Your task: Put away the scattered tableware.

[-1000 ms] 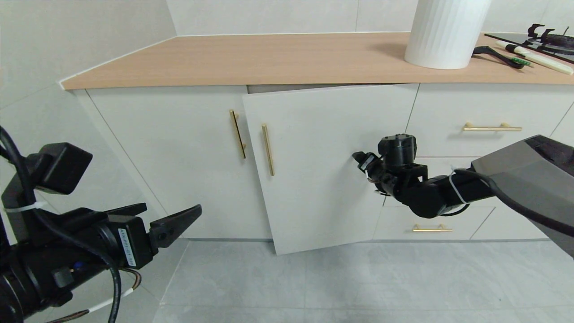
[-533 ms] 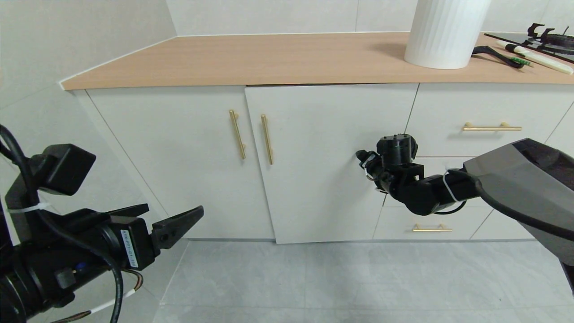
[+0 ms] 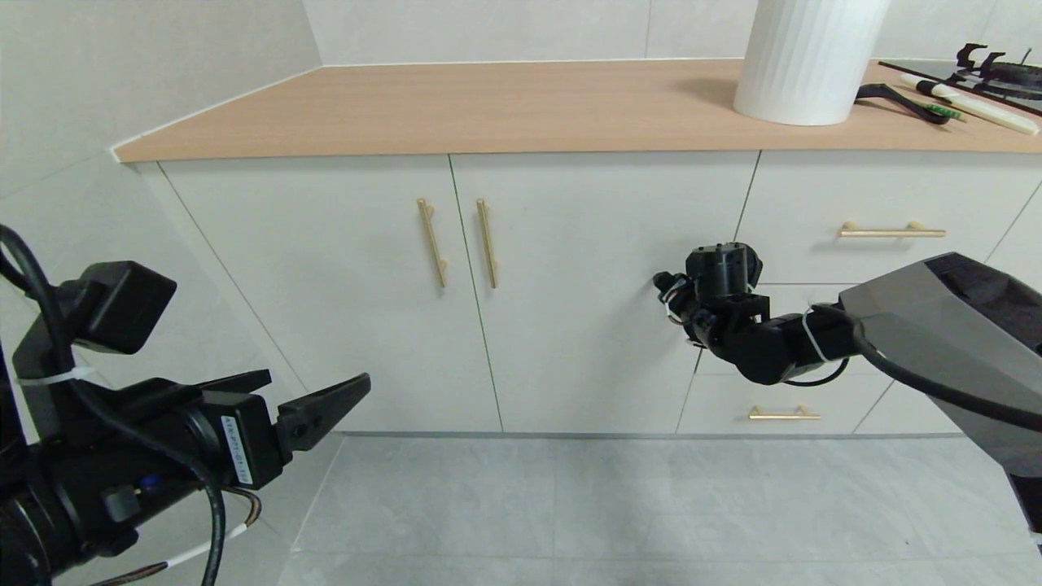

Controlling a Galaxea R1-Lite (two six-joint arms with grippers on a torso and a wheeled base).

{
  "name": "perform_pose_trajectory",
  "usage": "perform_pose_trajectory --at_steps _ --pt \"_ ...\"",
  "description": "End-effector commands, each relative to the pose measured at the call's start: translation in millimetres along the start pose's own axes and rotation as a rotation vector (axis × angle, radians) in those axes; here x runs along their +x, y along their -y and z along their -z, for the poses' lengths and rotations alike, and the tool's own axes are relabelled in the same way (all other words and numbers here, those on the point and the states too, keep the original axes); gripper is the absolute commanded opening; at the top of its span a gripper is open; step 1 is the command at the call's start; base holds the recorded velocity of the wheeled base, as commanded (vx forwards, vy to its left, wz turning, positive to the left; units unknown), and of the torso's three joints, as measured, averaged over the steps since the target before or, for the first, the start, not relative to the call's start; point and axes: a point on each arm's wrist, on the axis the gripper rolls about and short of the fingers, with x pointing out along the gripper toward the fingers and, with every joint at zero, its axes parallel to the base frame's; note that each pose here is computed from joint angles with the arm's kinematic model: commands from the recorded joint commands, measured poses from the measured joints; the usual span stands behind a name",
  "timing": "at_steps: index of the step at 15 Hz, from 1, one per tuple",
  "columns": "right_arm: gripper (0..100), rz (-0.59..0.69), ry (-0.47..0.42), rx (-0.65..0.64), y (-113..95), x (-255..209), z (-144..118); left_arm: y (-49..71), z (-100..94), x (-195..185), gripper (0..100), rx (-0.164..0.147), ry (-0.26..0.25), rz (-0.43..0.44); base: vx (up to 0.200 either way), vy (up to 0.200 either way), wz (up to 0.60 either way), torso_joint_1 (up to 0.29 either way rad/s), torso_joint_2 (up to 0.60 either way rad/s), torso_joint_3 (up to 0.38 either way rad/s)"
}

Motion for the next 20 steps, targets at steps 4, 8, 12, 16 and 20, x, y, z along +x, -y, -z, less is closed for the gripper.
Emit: perform_pose_trajectory --at_steps 4,8,12,16,20 --pt "100 -0.101 -0.062 -0.028 -18.3 -75.1 -34.0 -2.1 -3.9 -4.0 100 -0.01 0.026 -0.008 0.0 0.0 0.0 0.0 0.0 0.0" --pt "100 -0.182 0.023 -0.172 -6.4 -201.1 -98.2 -21.9 -6.3 -34.7 100 -0.044 0.13 -0.086 0.0 0.0 0.0 0.0 0.0 0.0" --pt "100 -0.184 0.163 -0.312 54.4 -305.9 -131.7 -32.7 15.3 -75.9 100 -0.062 0.216 -0.095 0.0 0.0 0.0 0.0 0.0 0.0" --pt "100 -0.222 0.363 -0.47 114.4 -410.2 -138.1 -43.1 48.7 -132.4 100 -0.022 0.305 -0.095 0.0 0.0 0.0 0.0 0.0 0.0" --pt "100 -0.121 0.479 -0.66 165.3 -485.8 -122.1 -47.2 76.4 -177.9 100 0.037 0.45 -0.202 0.0 0.0 0.0 0.0 0.0 0.0"
